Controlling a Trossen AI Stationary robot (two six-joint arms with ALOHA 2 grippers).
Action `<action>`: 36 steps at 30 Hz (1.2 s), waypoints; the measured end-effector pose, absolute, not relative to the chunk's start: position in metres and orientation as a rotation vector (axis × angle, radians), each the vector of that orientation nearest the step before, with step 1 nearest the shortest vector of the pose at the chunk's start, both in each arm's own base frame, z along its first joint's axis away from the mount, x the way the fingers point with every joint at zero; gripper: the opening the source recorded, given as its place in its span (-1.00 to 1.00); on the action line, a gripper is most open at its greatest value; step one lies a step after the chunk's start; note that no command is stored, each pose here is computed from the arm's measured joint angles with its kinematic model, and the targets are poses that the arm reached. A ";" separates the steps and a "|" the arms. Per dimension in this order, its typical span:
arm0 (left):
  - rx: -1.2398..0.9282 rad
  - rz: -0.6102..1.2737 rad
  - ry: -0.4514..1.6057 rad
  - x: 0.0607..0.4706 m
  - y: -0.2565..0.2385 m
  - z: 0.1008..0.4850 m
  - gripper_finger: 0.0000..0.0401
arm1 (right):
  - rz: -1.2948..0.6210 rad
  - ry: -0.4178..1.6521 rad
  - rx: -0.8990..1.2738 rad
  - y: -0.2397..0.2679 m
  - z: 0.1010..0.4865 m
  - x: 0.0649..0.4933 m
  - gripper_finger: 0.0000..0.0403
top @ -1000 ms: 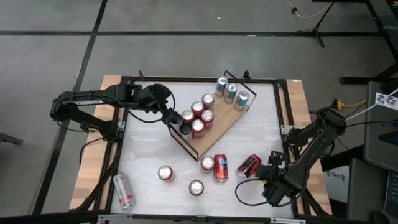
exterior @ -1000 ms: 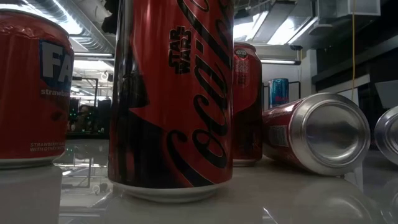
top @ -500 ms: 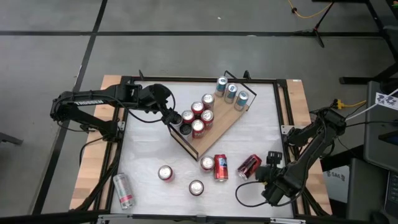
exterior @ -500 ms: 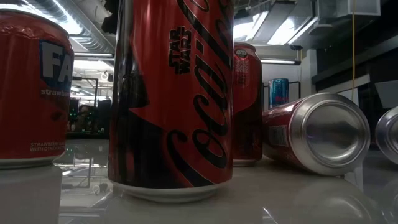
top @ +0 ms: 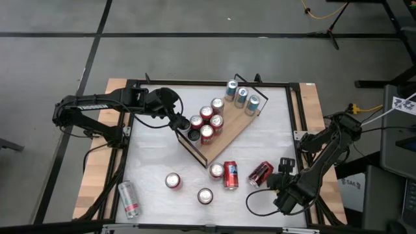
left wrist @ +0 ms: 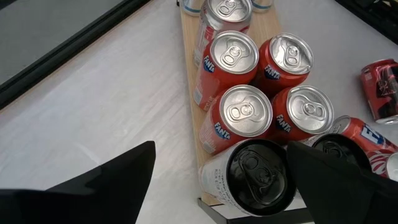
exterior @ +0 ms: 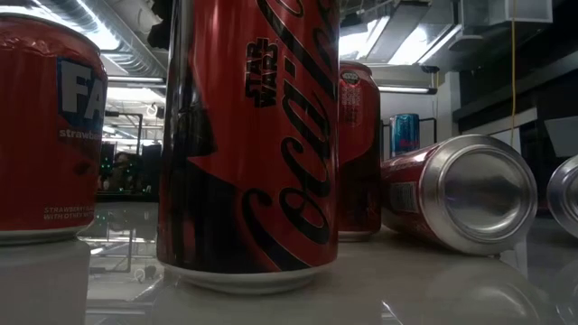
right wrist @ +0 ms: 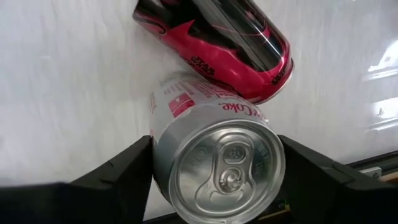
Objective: Place canned beverage on shelf
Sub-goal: Put the red silver soda can on the shelf
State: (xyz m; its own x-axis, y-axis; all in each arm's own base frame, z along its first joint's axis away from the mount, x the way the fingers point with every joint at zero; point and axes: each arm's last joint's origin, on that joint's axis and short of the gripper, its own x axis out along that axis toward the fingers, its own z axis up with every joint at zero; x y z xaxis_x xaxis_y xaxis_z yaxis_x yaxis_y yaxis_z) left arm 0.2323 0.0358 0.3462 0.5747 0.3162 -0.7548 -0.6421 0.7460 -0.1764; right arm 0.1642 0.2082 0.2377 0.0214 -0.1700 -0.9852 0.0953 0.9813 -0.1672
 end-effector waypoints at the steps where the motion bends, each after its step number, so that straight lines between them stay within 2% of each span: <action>1: -0.466 0.586 0.771 0.232 0.036 0.346 0.76 | -0.208 1.535 -0.056 0.208 0.238 0.164 0.35; 8: -0.410 0.581 0.780 0.232 0.036 0.346 0.76 | -0.289 1.520 0.034 0.209 0.238 0.164 0.40; 19: -0.406 0.588 0.778 0.232 0.037 0.346 0.76 | -0.409 1.499 0.157 0.206 0.239 0.168 0.37; 36: -0.403 0.594 0.777 0.232 0.037 0.346 0.76 | -0.493 1.464 0.255 0.183 0.272 0.198 0.37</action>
State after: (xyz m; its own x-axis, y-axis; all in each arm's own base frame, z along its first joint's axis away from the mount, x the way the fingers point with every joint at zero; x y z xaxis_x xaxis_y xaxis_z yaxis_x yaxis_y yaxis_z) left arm 0.2324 0.0369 0.3461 0.5646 0.3467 -0.7490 -0.6317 0.7656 -0.1218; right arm 0.1979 0.1832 0.2722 0.0312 -0.1637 -0.9860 0.4663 0.8750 -0.1305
